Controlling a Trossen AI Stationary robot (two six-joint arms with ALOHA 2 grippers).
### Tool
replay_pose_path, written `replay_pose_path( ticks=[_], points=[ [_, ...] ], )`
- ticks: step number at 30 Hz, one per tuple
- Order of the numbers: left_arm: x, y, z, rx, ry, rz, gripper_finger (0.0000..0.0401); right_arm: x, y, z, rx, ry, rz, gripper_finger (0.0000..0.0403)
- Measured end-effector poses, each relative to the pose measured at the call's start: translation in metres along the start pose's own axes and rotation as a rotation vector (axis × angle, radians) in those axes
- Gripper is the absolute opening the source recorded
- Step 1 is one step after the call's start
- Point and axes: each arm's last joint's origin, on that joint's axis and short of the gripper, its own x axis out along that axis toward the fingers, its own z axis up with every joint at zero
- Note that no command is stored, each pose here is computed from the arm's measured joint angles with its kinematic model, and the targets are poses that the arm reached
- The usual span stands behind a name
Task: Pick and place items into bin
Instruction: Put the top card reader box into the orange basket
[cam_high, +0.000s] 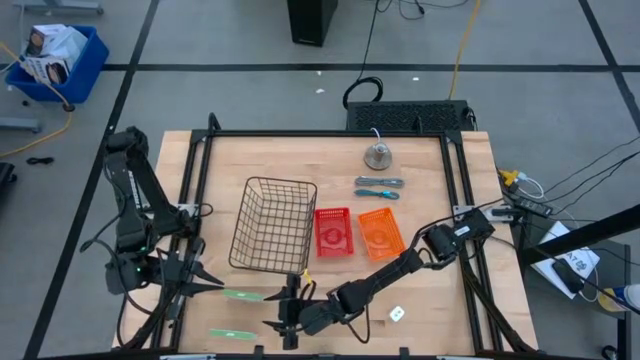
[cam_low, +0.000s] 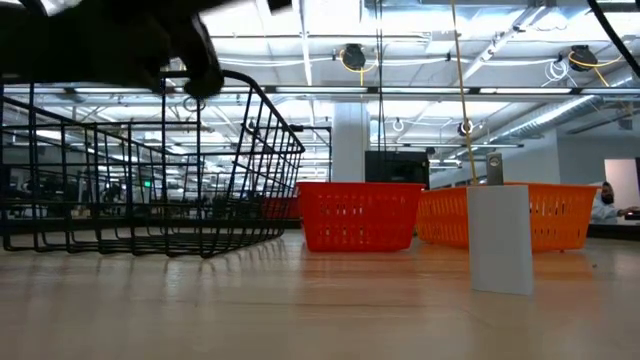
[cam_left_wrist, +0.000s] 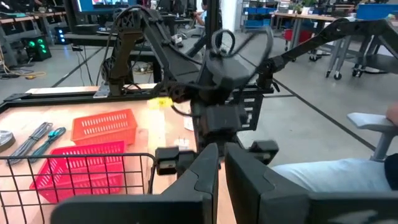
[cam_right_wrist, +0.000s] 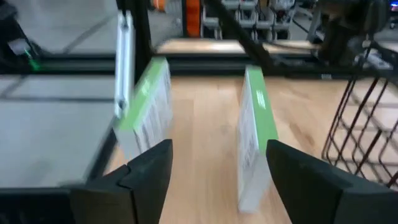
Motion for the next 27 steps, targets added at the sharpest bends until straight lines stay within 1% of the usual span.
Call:
replay_pose_path(
  ticks=[2, 7, 9, 11, 13, 16, 20, 23, 25, 27],
  points=[
    [0.000, 0.000, 0.000, -0.002, 0.000, 0.000, 0.0030, 0.003, -0.002, -0.004, 0.011, -0.003, -0.001, 0.0249],
    [0.000, 0.000, 0.000, -0.001, 0.002, -0.006, 0.0030, 0.005, -0.005, -0.004, 0.007, -0.005, -0.009, 0.0240],
    [0.000, -0.001, -0.001, -0.004, 0.020, -0.050, 0.0030, 0.005, -0.005, -0.002, 0.022, -0.018, 0.000, 0.0238],
    [0.000, -0.003, -0.004, 0.002, 0.059, -0.121, 0.0030, 0.004, -0.001, 0.002, 0.029, -0.044, 0.048, 0.0238],
    [0.000, -0.003, -0.007, -0.032, 0.096, -0.156, 0.0031, 0.000, 0.006, 0.008, 0.012, -0.091, 0.102, 0.0238],
    [0.002, -0.003, -0.015, -0.088, 0.156, -0.136, 0.0031, -0.011, 0.020, 0.017, -0.043, -0.151, 0.143, 0.0238],
    [0.009, -0.007, -0.031, -0.175, 0.255, -0.103, 0.0033, -0.024, 0.032, 0.026, -0.118, -0.176, 0.127, 0.0238],
    [0.019, -0.009, -0.042, -0.196, 0.311, -0.068, 0.0050, -0.031, 0.036, 0.033, -0.174, -0.190, 0.081, 0.0238],
    [0.024, -0.012, -0.048, -0.220, 0.345, -0.069, 0.0071, -0.036, 0.038, 0.037, -0.200, -0.190, 0.052, 0.0238],
    [0.029, -0.013, -0.055, -0.215, 0.379, -0.054, 0.0100, -0.038, 0.038, 0.038, -0.208, -0.185, 0.029, 0.0238]
  ],
)
